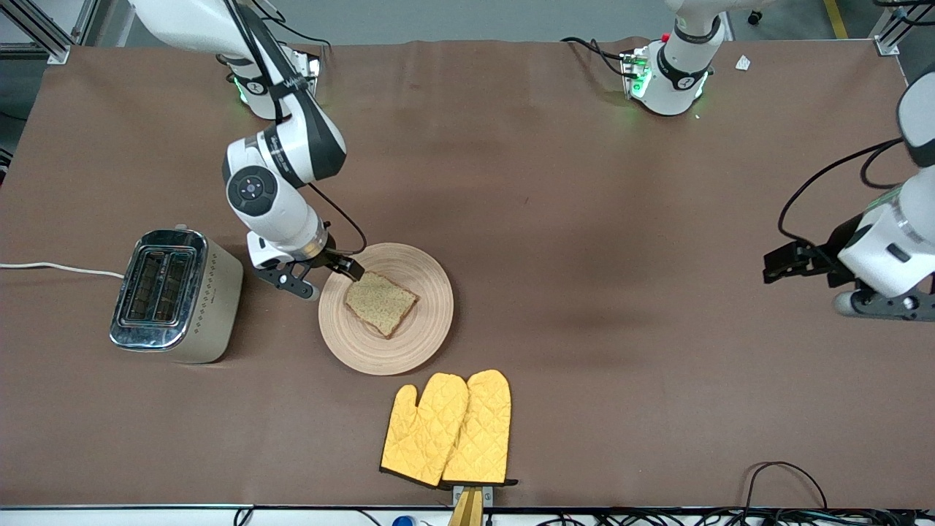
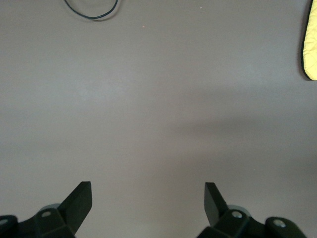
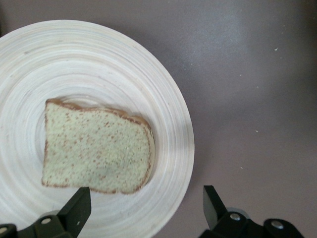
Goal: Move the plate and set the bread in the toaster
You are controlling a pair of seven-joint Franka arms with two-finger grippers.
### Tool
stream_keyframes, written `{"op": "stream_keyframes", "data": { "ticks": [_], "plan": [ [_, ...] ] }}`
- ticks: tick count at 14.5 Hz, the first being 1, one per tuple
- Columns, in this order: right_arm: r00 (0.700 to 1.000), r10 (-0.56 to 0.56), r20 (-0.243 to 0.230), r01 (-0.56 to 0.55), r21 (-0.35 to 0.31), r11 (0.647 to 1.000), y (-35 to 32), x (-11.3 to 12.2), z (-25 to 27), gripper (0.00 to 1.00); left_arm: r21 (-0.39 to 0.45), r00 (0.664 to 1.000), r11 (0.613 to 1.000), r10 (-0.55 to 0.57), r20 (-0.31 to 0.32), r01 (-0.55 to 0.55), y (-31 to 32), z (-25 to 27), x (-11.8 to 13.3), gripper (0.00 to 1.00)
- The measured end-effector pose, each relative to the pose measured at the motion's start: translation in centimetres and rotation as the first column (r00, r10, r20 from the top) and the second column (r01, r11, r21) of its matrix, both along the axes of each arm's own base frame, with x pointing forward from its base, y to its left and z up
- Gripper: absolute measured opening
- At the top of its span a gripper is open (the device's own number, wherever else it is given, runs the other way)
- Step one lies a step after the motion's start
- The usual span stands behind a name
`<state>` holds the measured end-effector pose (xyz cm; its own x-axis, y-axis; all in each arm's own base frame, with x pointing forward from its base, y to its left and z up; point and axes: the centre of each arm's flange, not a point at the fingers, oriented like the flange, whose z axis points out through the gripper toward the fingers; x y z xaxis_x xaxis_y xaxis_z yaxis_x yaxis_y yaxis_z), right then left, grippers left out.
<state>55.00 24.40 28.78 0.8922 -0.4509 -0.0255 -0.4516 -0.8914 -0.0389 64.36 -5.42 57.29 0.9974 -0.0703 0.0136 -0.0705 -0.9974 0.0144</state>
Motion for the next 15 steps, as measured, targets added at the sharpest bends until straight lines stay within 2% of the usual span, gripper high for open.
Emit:
{"op": "stream_keyframes", "data": {
  "ticks": [4, 6, 8, 9, 11, 12, 15],
  "plan": [
    [0.998, -0.055, -0.033, 0.054, -0.021, 0.998, 0.2, 0.3, -3.8, 0.95, -0.006, 1.000, 1.000, 0.011, 0.017, -0.011, 0.2, 1.8, -1.7, 1.00],
    [0.997, -0.063, -0.040, 0.062, -0.025, 0.998, 0.4, 0.6, -4.6, 0.80, 0.002, 1.000, 1.000, 0.007, 0.017, -0.007, -0.1, 2.2, -2.7, 1.00],
    [0.997, -0.067, -0.041, 0.066, -0.026, 0.998, 0.7, 0.8, -5.0, 0.76, 0.011, 1.000, 1.000, 0.005, 0.009, -0.005, -0.3, 2.1, -3.6, 1.00],
    [0.996, -0.074, -0.041, 0.073, -0.025, 0.997, 0.9, 1.0, -5.1, 0.65, 0.014, 1.000, 1.000, 0.004, 0.009, -0.004, -0.4, 2.1, -3.9, 1.00],
    [0.995, -0.087, -0.040, 0.086, -0.025, 0.996, 1.9, 1.0, -5.3, 0.60, 0.016, 1.000, 1.000, -0.001, 0.021, 0.001, -1.0, 2.5, -4.3, 1.00],
    [0.995, -0.088, -0.042, 0.087, -0.027, 0.996, 2.5, 0.8, -5.6, 0.52, 0.017, 1.000, 1.000, -0.008, 0.028, 0.008, -1.7, 2.8, -4.5, 1.00],
    [0.995, -0.089, -0.050, 0.088, -0.033, 0.996, 3.2, 0.6, -6.4, 0.50, 0.027, 0.998, 1.000, -0.013, 0.064, 0.012, -2.7, 3.9, -4.9, 1.00]
  ]
}}
